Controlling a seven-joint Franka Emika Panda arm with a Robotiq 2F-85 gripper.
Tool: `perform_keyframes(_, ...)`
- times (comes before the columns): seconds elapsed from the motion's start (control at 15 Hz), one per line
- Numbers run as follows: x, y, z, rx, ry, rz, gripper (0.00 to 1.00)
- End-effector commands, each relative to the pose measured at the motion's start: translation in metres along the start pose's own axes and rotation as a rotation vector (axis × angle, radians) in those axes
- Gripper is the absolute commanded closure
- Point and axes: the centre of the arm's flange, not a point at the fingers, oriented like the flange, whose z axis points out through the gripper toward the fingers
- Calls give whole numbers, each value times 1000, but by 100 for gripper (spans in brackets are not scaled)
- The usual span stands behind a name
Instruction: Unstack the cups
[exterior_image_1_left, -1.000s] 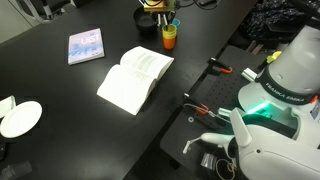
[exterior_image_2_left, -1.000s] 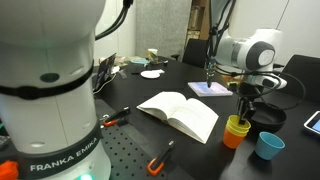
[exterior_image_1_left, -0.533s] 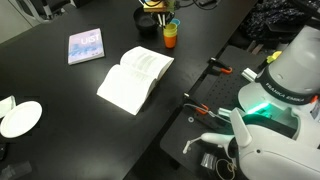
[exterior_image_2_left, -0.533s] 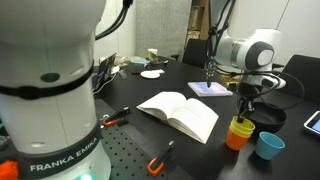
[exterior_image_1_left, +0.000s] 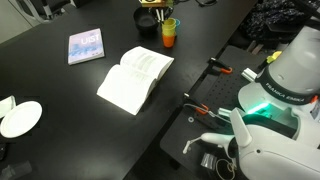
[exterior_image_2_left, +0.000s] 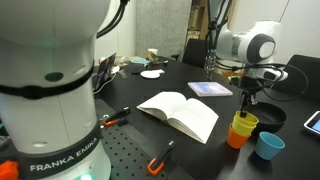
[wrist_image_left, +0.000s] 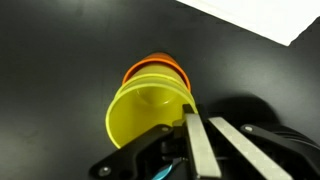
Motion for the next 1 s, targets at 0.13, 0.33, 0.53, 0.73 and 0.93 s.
perform_keyframes(0.13,-2,5,-27,-3,21,-15,98)
perform_keyframes(0.33,-4,5,-31,-4,7,-15,98)
perform_keyframes(0.53,-5,12,-60,-16,7,-19,98)
perform_keyframes(0.73,0,21,-87,-47,29,-16,98)
perform_keyframes(0.93,4,37,-97,-91,16,11,98)
